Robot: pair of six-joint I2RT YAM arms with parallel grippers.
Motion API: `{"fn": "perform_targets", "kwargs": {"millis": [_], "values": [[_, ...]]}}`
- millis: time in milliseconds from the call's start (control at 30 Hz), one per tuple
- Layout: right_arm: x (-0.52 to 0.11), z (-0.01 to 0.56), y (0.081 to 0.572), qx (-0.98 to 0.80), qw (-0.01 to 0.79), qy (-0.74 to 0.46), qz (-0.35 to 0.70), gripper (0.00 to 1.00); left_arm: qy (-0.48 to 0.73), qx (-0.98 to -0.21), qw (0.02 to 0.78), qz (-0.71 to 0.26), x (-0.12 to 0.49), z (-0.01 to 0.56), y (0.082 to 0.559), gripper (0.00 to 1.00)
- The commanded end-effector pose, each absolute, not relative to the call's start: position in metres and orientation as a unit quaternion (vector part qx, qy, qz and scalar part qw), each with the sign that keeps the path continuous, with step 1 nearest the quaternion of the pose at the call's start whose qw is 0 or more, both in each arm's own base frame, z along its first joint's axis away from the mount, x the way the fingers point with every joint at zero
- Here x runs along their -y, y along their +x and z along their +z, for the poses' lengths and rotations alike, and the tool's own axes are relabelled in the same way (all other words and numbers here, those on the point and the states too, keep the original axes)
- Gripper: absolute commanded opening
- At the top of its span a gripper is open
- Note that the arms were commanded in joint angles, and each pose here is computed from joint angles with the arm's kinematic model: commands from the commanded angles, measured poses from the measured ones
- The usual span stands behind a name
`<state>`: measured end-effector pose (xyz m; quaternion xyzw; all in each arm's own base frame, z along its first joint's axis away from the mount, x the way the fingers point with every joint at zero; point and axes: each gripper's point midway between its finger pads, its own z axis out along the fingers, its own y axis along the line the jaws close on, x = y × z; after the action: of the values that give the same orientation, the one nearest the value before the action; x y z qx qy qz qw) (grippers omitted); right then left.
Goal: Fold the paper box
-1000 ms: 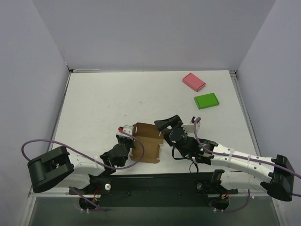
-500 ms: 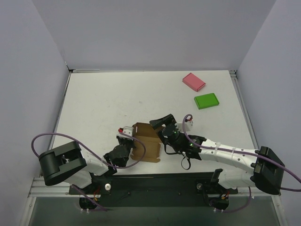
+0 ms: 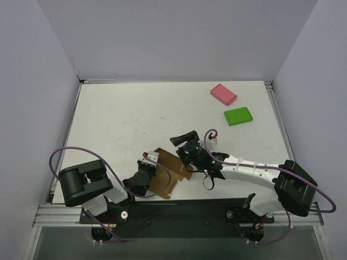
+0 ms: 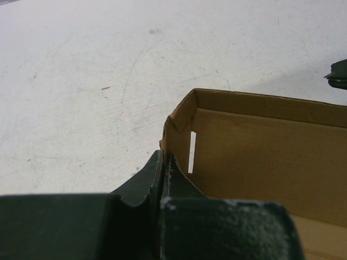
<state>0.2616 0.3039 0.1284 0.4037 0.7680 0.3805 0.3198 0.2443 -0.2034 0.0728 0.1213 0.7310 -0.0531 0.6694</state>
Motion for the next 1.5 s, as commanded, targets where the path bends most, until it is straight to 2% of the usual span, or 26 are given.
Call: {"fn": "perform_targets", "kwargs": {"millis": [0,200,433,767,1467], "values": [[-0.315,0.146,0.266,-0.749,0.318,0.409,0.414,0.66,0.046,-0.682,0.719,-0.122,0.216,0.121,0.251,0.0],[-0.311,0.175,0.256,-0.757,0.364,0.37,0.398,0.67,0.033,-0.695,0.711,-0.098,0.21,0.117,0.253,0.0],[-0.336,0.147,0.229,-0.763,0.285,0.376,0.441,0.7,0.014,-0.702,0.707,-0.085,0.209,0.115,0.258,0.0],[-0.325,0.12,0.232,-0.777,0.293,0.382,0.405,0.77,0.013,-0.702,0.705,-0.098,0.21,0.114,0.25,0.0],[-0.308,0.095,0.243,-0.775,0.299,0.406,0.381,0.74,0.044,-0.688,0.715,-0.117,0.222,0.111,0.232,0.0]]}}
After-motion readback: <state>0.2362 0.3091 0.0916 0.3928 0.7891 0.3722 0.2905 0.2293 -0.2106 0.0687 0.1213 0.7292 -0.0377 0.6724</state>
